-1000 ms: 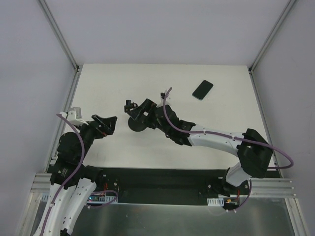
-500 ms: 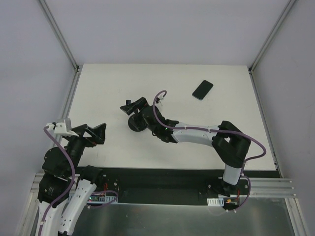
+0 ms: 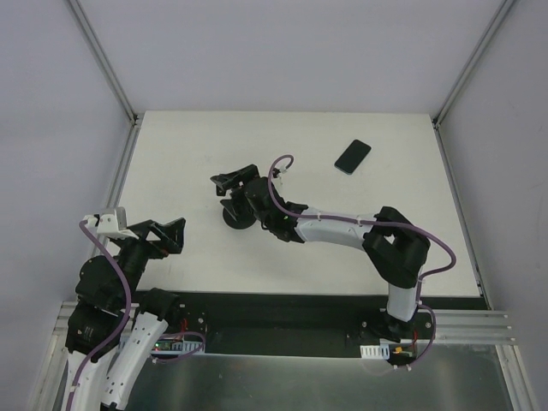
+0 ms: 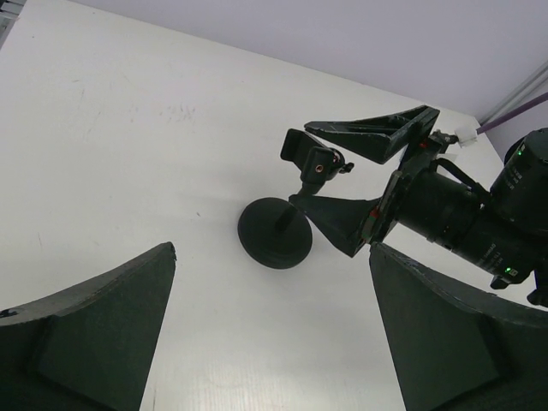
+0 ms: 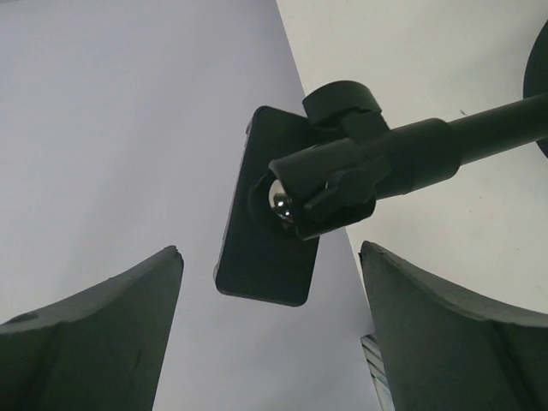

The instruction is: Place the phone on the phone stand

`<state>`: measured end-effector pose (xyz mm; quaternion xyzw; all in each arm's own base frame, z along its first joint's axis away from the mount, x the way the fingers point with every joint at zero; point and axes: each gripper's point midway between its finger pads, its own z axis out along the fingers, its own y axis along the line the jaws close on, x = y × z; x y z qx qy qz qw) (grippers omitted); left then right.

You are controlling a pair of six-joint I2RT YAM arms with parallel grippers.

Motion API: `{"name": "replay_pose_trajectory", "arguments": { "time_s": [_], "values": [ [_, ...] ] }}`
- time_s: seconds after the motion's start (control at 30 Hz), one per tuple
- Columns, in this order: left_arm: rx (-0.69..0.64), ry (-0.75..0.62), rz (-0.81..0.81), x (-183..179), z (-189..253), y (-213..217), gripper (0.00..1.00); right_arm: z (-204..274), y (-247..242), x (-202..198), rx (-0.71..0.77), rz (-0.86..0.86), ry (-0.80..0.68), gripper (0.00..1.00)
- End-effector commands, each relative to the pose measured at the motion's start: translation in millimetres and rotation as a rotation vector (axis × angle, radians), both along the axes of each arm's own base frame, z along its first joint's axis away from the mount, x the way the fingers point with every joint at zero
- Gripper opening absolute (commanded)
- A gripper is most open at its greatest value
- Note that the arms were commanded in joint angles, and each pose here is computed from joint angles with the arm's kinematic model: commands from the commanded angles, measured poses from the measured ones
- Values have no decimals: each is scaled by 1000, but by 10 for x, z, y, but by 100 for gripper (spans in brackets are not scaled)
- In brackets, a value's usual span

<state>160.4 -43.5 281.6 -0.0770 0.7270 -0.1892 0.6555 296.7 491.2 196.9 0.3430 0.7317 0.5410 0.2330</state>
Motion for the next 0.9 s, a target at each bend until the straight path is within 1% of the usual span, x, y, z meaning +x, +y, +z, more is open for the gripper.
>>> {"name": "replay_pose_trajectory", "arguments": {
  "time_s": [0.0,0.03,0.1,0.2,0.23,0.3,0.33,0.4,0.43,0.47,0.5,0.53,0.57,0.6,0.63,0.7,0.73,0.77,0.8,0.83,0.87],
  "values": [
    [-21,-18,-7,-8,52,-17,94,313,27,118,79,-54,-5,82],
    [-19,-18,-6,-7,56,-14,93,315,19,147,80,-60,-4,76],
    [-19,-18,-4,-5,64,-12,94,310,22,157,89,-64,5,72],
    [-20,-21,-11,-11,88,-22,93,259,18,200,94,-64,17,60],
    [-19,-18,-12,-6,88,-26,93,269,14,220,101,-62,17,52],
    [-23,-22,-17,-10,116,-34,93,220,-2,209,97,-53,17,41],
    [-21,-17,-18,-6,112,-38,93,253,-28,210,103,-53,7,32],
    [-24,-17,-18,-6,117,-39,93,129,-94,176,77,-46,8,21],
    [-23,-9,-19,2,100,-45,93,197,-100,155,78,-18,-32,10],
    [-32,-9,-22,4,107,-55,95,179,-105,128,58,12,-56,4],
    [-36,-1,-26,13,89,-69,96,130,-127,105,34,39,-78,1],
    [-38,13,-50,34,77,-122,97,169,-118,61,36,92,-107,1],
    [-41,17,-63,38,79,-151,97,148,-125,37,-18,145,-175,1],
    [-45,25,-78,43,76,-183,97,147,-124,4,-31,193,-199,1],
    [-49,42,-106,56,56,-243,98,144,-116,-88,-24,305,-222,1],
    [-59,55,-134,89,51,-313,99,124,-146,-163,-54,431,-292,1],
    [-61,78,-175,102,31,-396,99,105,-197,-245,-49,538,-291,1],
    [-72,93,-192,113,19,-439,99,77,-236,-289,-62,601,-296,1],
    [-79,97,-211,135,32,-485,99,48,-327,-287,-101,659,-345,1],
    [-82,125,-232,172,1,-542,99,-55,-406,-459,-113,770,-302,1],
    [-92,139,-271,167,-4,-618,99,-136,-488,-515,-141,812,-300,1]
  ]
}}
